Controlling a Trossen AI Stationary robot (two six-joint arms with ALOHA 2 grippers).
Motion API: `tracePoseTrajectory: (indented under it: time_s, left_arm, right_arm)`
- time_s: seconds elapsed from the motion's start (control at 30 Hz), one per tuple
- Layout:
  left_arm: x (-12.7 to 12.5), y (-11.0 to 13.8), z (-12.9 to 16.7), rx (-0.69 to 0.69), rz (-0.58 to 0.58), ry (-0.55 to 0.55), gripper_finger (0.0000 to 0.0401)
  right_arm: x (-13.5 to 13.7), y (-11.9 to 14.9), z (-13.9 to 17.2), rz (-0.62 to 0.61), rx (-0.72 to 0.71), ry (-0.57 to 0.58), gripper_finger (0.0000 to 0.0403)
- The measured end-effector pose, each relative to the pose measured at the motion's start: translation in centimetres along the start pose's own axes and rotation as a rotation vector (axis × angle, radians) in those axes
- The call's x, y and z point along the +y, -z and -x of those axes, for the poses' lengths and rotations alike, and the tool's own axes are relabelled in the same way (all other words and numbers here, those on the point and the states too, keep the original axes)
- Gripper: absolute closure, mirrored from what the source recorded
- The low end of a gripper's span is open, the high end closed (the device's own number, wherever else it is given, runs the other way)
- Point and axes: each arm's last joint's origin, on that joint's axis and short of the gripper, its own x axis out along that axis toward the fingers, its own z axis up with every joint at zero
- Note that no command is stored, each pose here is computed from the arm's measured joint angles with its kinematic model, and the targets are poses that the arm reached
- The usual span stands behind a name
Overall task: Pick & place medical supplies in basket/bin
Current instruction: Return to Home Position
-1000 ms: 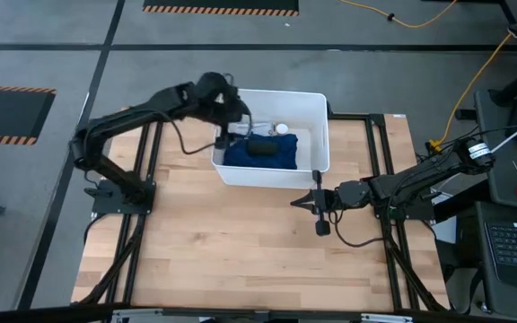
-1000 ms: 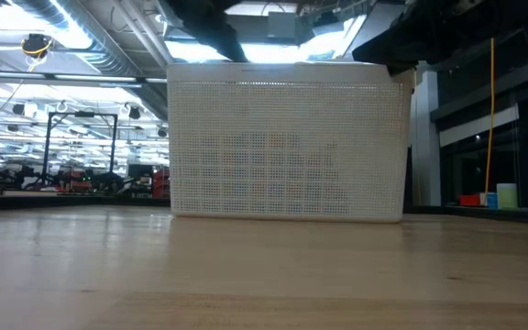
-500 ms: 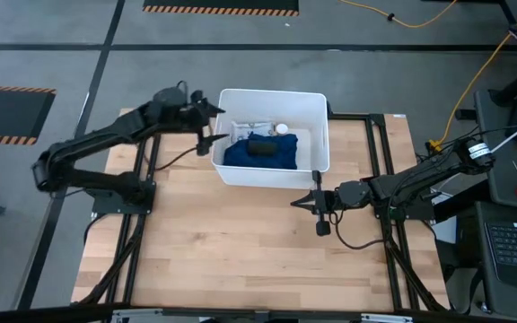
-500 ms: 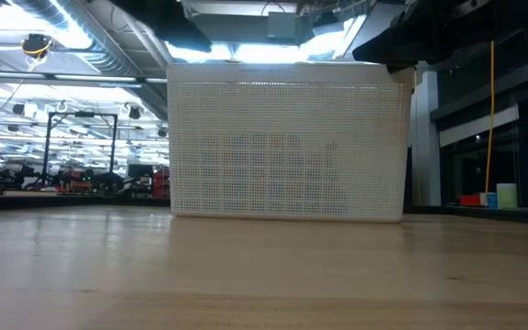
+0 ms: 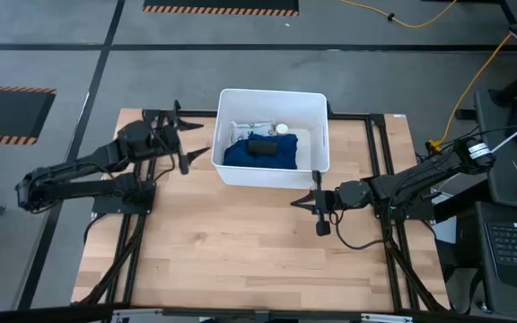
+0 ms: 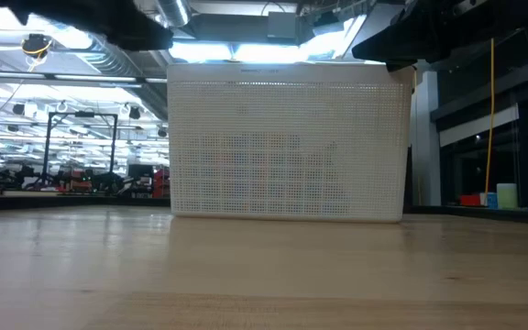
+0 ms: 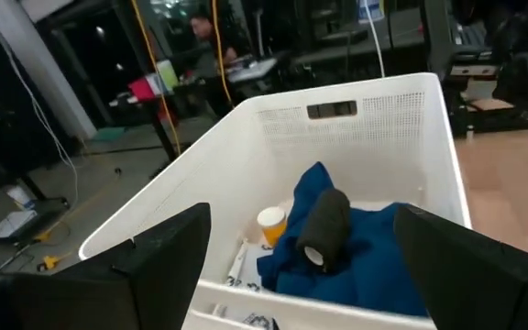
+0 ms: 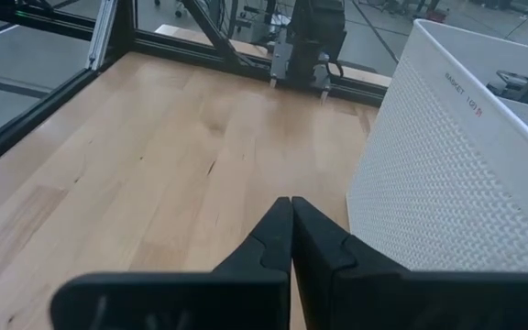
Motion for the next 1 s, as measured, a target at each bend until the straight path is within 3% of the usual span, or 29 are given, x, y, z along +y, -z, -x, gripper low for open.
tracePoseTrajectory:
  time_s: [0.43,0.8,1.0]
  left_arm:
    - [-2.6,6.3,2.8,-0.113,0.035,-0.072,0.0065]
    - [-3.1,9.5,4.7,-0.241,0.048,-0.112,0.0065]
    - [-3.2,10.8,4.3,-0.205,0.042,-0.178,0.0065]
  right_arm:
    - [0.0,-0.1,0.0,-0.005,-0.012,0.002,0.0395]
    - [0.0,-0.3,0.0,-0.006,-0.032,0.005,0.0395]
    - [-0.2,-1.0,0.3,-0.026,-0.089,0.013,0.0395]
